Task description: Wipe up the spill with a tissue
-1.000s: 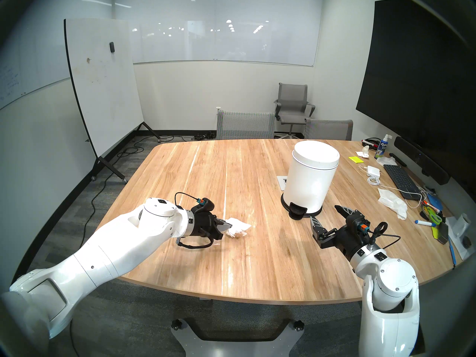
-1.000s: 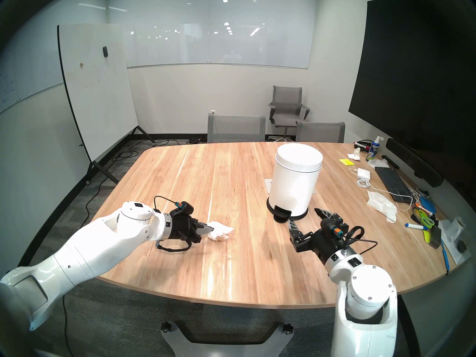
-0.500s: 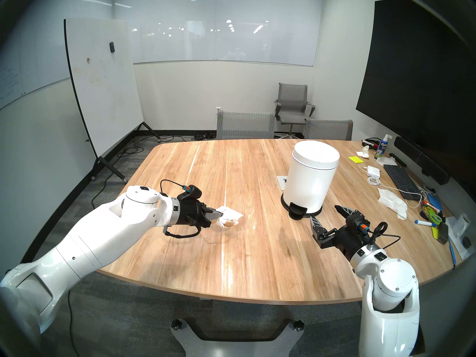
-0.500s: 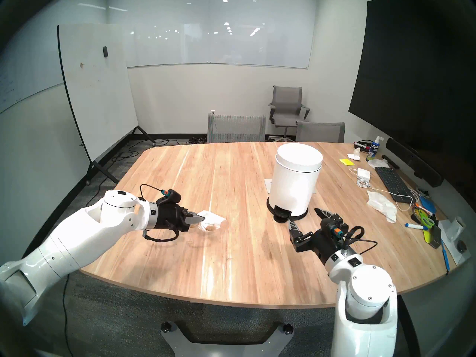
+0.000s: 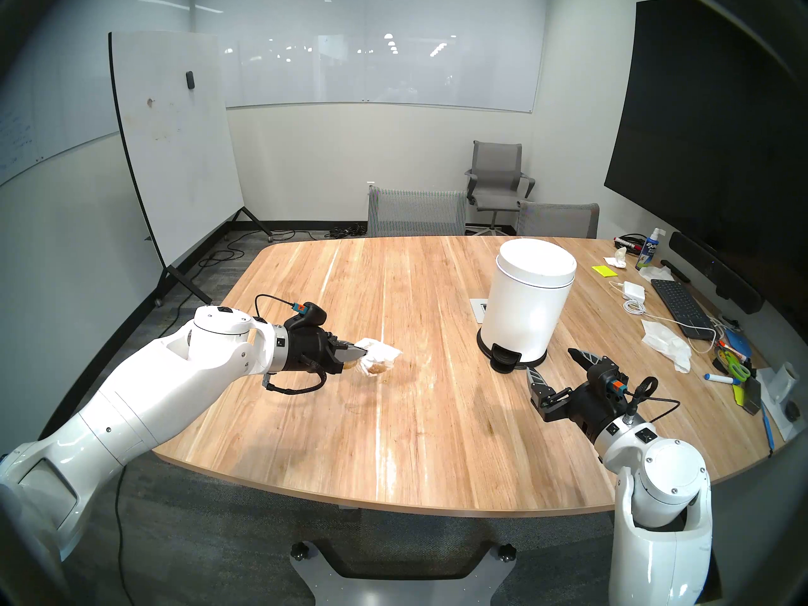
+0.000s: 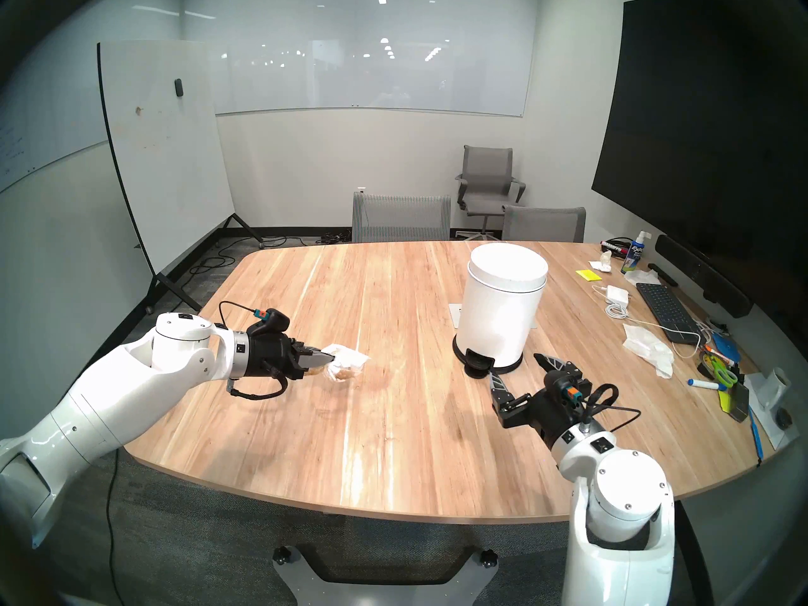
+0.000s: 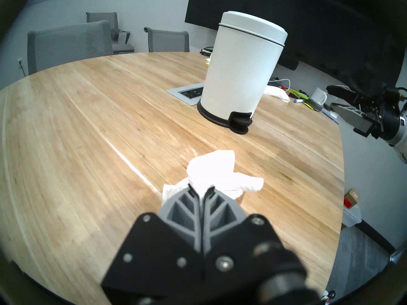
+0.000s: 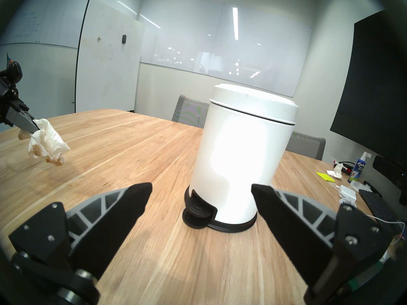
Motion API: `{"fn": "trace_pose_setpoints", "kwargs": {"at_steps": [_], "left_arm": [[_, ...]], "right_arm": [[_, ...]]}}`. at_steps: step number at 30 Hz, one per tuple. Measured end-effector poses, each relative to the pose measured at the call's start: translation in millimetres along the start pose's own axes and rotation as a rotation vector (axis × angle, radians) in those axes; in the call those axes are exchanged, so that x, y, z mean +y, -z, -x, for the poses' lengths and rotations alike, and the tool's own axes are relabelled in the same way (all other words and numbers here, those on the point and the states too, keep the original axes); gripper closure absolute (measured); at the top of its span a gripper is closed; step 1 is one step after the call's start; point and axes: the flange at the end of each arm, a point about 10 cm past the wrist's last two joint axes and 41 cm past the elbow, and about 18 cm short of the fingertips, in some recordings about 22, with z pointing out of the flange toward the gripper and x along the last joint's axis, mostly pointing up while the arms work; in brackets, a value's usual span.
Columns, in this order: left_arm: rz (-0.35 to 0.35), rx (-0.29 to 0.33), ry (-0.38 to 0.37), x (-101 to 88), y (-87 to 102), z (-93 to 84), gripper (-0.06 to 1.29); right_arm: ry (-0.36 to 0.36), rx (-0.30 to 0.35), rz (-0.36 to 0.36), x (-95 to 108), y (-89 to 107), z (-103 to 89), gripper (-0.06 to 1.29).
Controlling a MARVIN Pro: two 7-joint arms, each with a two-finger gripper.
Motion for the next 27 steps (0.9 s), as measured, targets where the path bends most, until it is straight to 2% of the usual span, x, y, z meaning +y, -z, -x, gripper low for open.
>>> {"fn": "trace_pose_setpoints", "kwargs": {"at_steps": [11, 18, 27], "left_arm": [[0.008, 0.019, 0.013, -12.1, 17.4, -3.5, 1.25], [0.011, 0.001, 0.012, -25.1, 31.1, 4.8, 1.25], [0.017, -0.02, -0.026, -28.5, 40.7, 5.5, 1.25]], "right_arm": [[0.0, 0.0, 0.0, 0.0, 0.0, 0.0, -0.01], [0.0, 0.0, 0.0, 0.0, 0.0, 0.0, -0.01], [0.0, 0.0, 0.0, 0.0, 0.0, 0.0, -0.01]]}}
